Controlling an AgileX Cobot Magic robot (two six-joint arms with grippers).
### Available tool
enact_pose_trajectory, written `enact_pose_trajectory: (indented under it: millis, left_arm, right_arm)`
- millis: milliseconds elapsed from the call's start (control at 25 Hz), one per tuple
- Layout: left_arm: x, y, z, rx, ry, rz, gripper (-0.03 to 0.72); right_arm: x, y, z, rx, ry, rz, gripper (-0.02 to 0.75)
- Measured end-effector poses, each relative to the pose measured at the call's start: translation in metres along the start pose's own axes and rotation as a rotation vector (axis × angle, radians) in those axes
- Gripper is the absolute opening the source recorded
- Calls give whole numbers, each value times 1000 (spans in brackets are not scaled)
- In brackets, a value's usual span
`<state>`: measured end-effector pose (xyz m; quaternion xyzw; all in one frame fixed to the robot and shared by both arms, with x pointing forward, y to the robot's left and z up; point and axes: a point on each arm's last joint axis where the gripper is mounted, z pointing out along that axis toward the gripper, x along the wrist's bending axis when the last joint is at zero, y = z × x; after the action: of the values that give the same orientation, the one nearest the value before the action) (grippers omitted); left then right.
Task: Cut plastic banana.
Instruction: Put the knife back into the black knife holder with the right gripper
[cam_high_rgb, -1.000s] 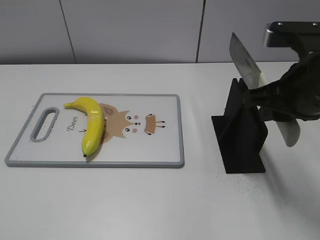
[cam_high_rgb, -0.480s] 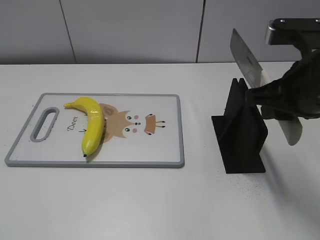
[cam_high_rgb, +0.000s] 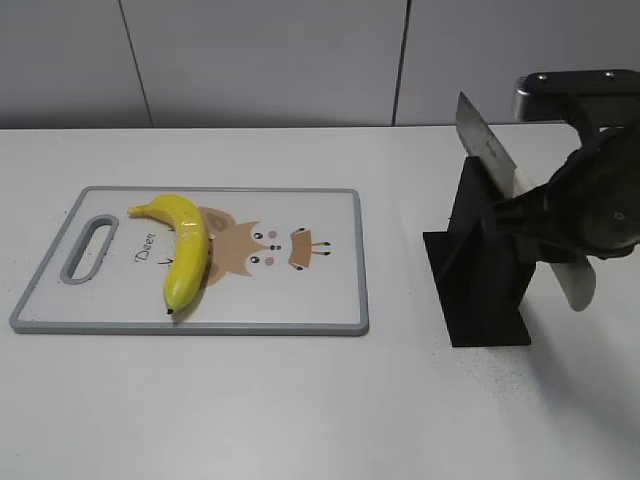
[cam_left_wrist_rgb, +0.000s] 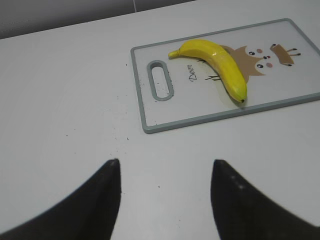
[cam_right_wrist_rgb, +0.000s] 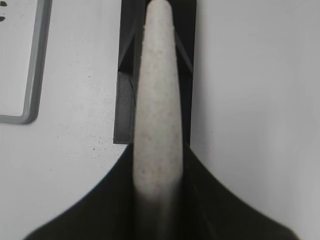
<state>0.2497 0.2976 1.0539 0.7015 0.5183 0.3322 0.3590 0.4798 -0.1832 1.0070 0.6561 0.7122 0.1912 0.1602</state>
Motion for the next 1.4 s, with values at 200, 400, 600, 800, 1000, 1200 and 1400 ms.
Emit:
enact_pose_trajectory:
  millis: [200, 400, 600, 800, 1000, 1200, 1400]
  left_arm:
    - [0, 0, 0, 0, 0, 0, 552]
    - [0, 0, 0, 0, 0, 0, 552]
    - [0, 0, 0, 0, 0, 0, 552]
    - [0, 0, 0, 0, 0, 0, 552]
    - [0, 0, 0, 0, 0, 0, 552]
    - [0, 0, 0, 0, 0, 0, 552]
    - [0, 0, 0, 0, 0, 0, 552]
  right_arm:
    - [1, -1, 10, 29, -12, -7, 181]
    - [2, -1, 11, 28, -11, -8, 181]
    - [2, -1, 11, 29, -9, -5, 181]
    - [2, -1, 11, 25, -2, -1, 334]
    - [3, -1, 11, 25, -1, -1, 593]
    - [2, 0, 5, 7, 6, 3, 633]
    - [-1, 5, -24, -108, 53, -31, 633]
